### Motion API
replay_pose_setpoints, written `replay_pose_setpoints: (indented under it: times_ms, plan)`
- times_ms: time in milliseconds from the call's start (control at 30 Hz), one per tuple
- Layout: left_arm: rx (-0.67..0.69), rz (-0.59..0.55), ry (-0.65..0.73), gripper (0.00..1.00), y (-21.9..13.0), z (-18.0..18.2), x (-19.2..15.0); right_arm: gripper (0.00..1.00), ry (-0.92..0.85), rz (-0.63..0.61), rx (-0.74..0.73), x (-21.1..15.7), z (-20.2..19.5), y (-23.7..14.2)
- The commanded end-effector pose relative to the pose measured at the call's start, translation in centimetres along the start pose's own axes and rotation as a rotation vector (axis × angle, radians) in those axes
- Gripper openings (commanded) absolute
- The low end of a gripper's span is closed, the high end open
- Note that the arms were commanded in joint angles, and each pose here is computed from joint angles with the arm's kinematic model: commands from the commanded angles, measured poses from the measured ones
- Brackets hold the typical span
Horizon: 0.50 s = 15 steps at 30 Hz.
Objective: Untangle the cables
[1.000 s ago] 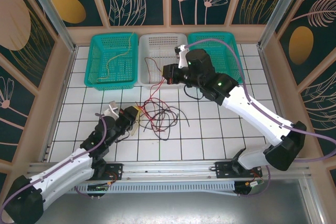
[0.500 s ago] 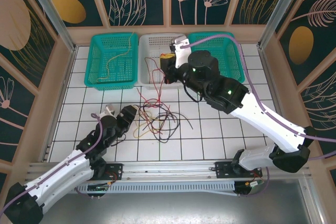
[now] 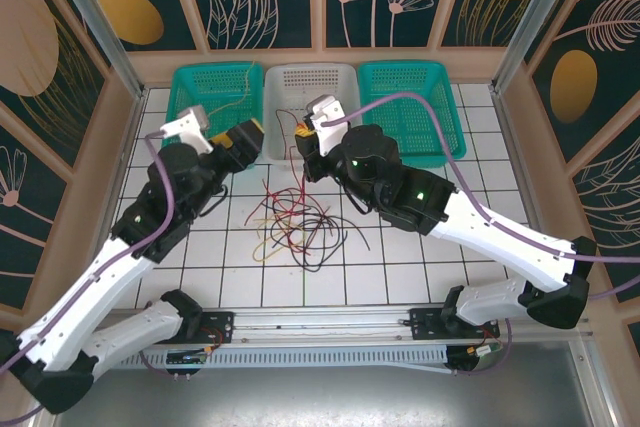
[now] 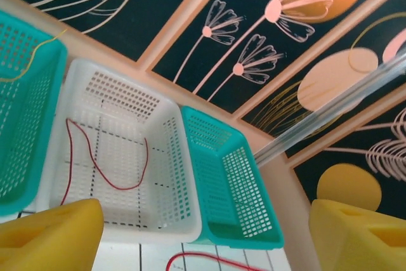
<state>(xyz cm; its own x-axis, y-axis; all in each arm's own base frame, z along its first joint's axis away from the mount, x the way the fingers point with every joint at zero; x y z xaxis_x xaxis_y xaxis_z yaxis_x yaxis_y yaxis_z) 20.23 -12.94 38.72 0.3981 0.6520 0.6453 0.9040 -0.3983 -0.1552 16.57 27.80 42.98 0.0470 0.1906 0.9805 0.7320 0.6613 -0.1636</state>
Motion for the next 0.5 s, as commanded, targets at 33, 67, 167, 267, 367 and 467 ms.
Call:
replay_pose_setpoints:
  times_ms: [33,67,167,267,367,467]
  plan:
    - [-0.087,0.158,0.19,0.82,2.8,0.4,-2.5,0.0,0.034,-0.089,0.003,1.5,-0.5,-1.0]
    - [-0.159,0.161,0.203,0.82,3.1,-0.1,-2.6,0.0,0.036,-0.088,0.013,1.5,-0.5,-1.0]
    - [-0.342,0.181,0.295,0.86,3.0,-0.4,-3.7,0.0,0.056,-0.082,0.052,1.5,-1.0,-1.0]
    - [-0.451,0.105,0.382,0.9,2.1,-1.2,-3.3,0.0,0.087,-0.083,0.103,1.3,-1.8,-1.3]
    - [-0.475,0.099,0.449,0.91,2.4,-1.6,-3.2,0.0,0.12,-0.097,0.139,1.2,-2.7,-1.6]
    - [-0.454,0.15,0.492,0.9,4.0,-1.6,-3.8,0.0,0.145,-0.113,0.168,1.2,-3.3,-1.8]
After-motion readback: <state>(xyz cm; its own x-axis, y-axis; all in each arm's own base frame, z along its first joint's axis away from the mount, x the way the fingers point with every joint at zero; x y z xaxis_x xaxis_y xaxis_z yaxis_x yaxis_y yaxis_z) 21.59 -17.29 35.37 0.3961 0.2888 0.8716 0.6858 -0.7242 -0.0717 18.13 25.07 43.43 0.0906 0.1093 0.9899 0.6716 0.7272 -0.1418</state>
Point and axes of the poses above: each hand's point on the last joint's axis, 136 mm out from that joint toward the fingers, its own y axis out along the fingers, its own z axis along the line the jaws close on, x = y × z, the point moved 10 cm from there along -y, back along the fingers, and after that the axes turned 7 degrees about -y, right-handed, at the moved point
